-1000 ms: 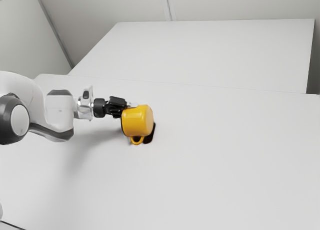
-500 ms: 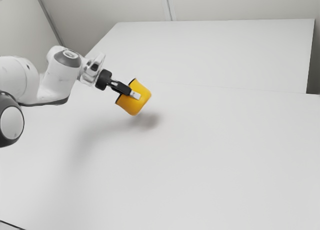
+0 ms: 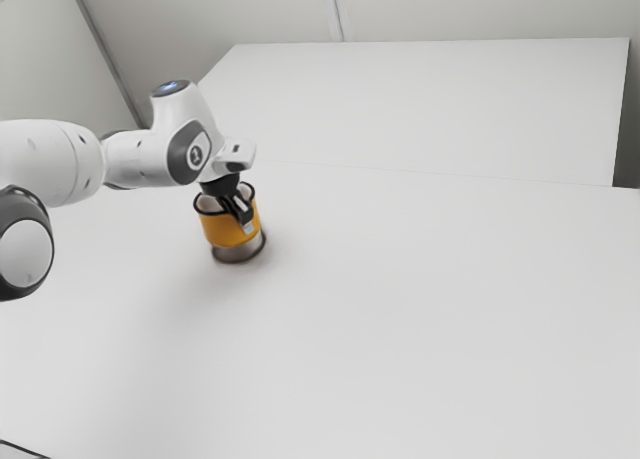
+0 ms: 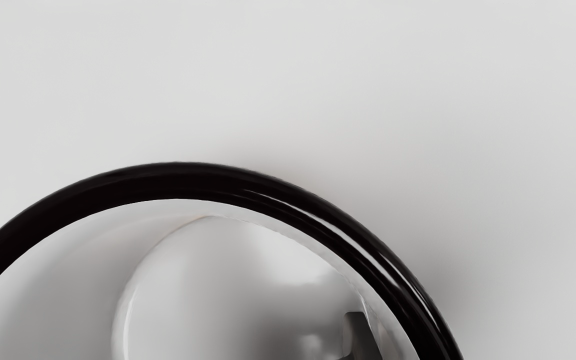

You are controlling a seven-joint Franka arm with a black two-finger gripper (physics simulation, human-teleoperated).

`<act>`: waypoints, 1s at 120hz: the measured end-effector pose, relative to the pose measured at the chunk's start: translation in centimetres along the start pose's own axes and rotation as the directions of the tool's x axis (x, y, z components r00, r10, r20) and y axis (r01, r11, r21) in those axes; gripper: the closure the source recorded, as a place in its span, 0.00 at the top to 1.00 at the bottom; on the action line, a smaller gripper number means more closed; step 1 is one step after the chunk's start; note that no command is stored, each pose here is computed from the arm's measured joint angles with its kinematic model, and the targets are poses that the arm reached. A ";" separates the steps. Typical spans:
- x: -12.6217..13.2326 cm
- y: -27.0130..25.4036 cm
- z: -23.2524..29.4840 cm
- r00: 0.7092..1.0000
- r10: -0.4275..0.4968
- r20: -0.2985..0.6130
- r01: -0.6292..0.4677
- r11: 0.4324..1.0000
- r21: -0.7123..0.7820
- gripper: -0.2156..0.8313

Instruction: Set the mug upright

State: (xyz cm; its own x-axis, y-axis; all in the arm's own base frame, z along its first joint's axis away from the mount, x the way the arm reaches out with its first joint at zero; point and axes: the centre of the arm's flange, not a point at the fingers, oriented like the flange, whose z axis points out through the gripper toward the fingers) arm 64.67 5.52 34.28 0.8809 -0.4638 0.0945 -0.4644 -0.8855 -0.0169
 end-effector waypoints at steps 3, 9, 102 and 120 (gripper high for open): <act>0.0 0.2 0.1 1.000 -0.014 -0.004 0.014 1.000 0.010 0.08; -0.9 1.5 0.7 0.999 -0.041 0.004 0.041 0.999 0.014 0.08; -6.9 11.2 0.1 0.944 -0.325 -0.059 0.327 0.944 0.031 0.57; -6.2 10.9 -2.0 0.932 -0.353 -0.087 0.356 0.934 0.032 0.68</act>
State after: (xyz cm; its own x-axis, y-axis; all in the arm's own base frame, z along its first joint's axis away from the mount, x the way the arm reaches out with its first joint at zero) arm 53.99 -1.17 35.52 0.9765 -0.1175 0.1807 -0.1169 -0.9930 -0.0139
